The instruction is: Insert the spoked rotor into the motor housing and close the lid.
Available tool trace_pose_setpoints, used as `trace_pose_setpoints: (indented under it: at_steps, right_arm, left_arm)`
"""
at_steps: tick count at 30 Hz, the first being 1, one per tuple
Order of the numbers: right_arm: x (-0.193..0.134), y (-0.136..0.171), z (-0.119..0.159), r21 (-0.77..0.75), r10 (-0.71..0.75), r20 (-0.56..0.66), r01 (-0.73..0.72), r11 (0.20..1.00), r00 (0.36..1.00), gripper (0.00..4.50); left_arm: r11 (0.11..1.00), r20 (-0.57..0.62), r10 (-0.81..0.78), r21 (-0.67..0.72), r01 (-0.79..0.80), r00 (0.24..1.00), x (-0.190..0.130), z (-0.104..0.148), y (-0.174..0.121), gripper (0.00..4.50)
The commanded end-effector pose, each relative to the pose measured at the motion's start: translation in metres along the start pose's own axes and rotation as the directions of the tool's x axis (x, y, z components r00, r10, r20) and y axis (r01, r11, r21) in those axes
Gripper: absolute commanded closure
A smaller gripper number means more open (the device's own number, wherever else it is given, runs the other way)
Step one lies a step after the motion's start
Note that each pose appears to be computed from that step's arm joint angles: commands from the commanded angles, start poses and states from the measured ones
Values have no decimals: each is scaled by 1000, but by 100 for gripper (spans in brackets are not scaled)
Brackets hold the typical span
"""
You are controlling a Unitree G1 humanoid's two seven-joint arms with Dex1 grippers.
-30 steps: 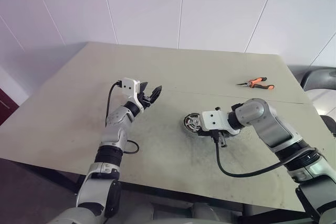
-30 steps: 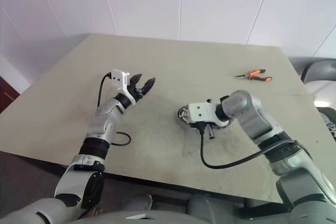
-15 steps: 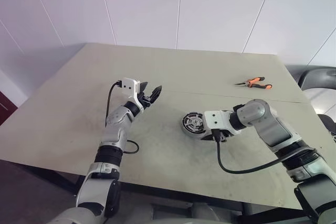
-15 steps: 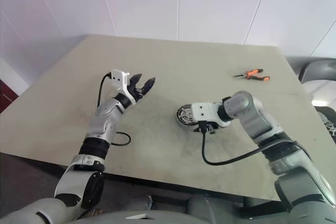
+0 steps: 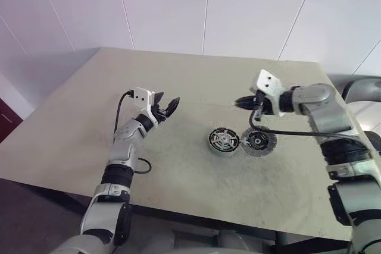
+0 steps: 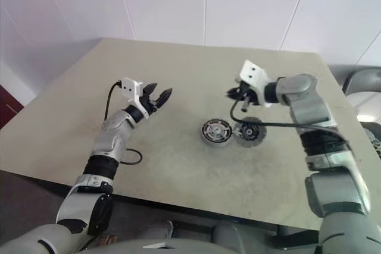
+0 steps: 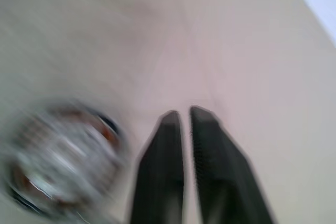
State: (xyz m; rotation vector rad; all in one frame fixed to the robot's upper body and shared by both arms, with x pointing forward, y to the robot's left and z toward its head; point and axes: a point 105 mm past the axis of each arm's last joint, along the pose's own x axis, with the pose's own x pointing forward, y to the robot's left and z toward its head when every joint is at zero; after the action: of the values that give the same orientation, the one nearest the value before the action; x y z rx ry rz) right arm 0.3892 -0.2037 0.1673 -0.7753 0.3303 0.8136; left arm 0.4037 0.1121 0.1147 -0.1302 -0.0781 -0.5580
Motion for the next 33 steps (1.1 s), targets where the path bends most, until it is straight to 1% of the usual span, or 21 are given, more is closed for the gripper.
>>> trace_pose_setpoints:
  at_steps: [1,4,5,7,8,10,11,13,16,20,22,24,26,29,31,33]
  right_arm:
    - [-19,-27,-18,-137,-116,-127,99,986,985,449]
    - [-31,-32,-45,-180,-132,-251,88,980,959,449]
    - [-34,-30,-53,-177,-114,-287,65,982,951,449]
    - [-38,-10,-72,-145,1,-361,-58,988,933,449]
    - [-38,2,-76,-107,71,-360,-116,987,930,449]
    - [-34,19,-73,-57,162,-321,-190,980,933,449]
    - [-30,33,-68,-9,233,-273,-245,970,933,449]
    - [-26,61,-57,47,368,-187,-366,930,911,449]
    - [-19,79,-32,87,433,-36,-429,899,901,449]
    - [-18,86,-7,116,462,101,-472,874,881,449]
    - [-19,88,-2,119,471,128,-485,866,873,449]
    - [-18,88,-2,121,462,121,-475,872,879,449]
    - [-15,86,-8,109,446,74,-452,885,892,449]
    - [-13,80,5,102,408,151,-424,900,901,449]
    - [-8,65,12,104,321,173,-341,934,931,449]
    - [-3,53,1,84,252,98,-260,962,963,449]
  left_arm:
    - [999,48,-26,41,24,999,5,15,-4,83]
    - [999,40,-37,39,36,998,6,12,-8,83]
    - [998,39,-46,36,44,998,6,11,-10,83]
    - [997,41,-67,32,66,997,7,11,-15,83]
    - [996,41,-79,33,78,996,7,11,-17,83]
    - [995,37,-96,34,95,995,7,10,-20,83]
    - [993,28,-113,30,112,993,7,8,-24,83]
    - [986,0,-161,39,161,987,6,2,-33,83]
    - [981,-12,-192,39,192,981,5,-1,-40,83]
    - [980,-24,-196,43,196,980,4,-4,-40,83]
    - [979,-27,-197,41,198,980,4,-5,-41,83]
    - [979,-29,-198,39,199,980,4,-5,-41,83]
    - [978,-32,-203,37,204,979,4,-7,-43,83]
    - [977,-36,-208,33,210,977,5,-8,-45,83]
    - [976,-40,-212,32,213,976,5,-9,-46,83]
    - [975,-42,-217,31,218,975,5,-10,-47,83]
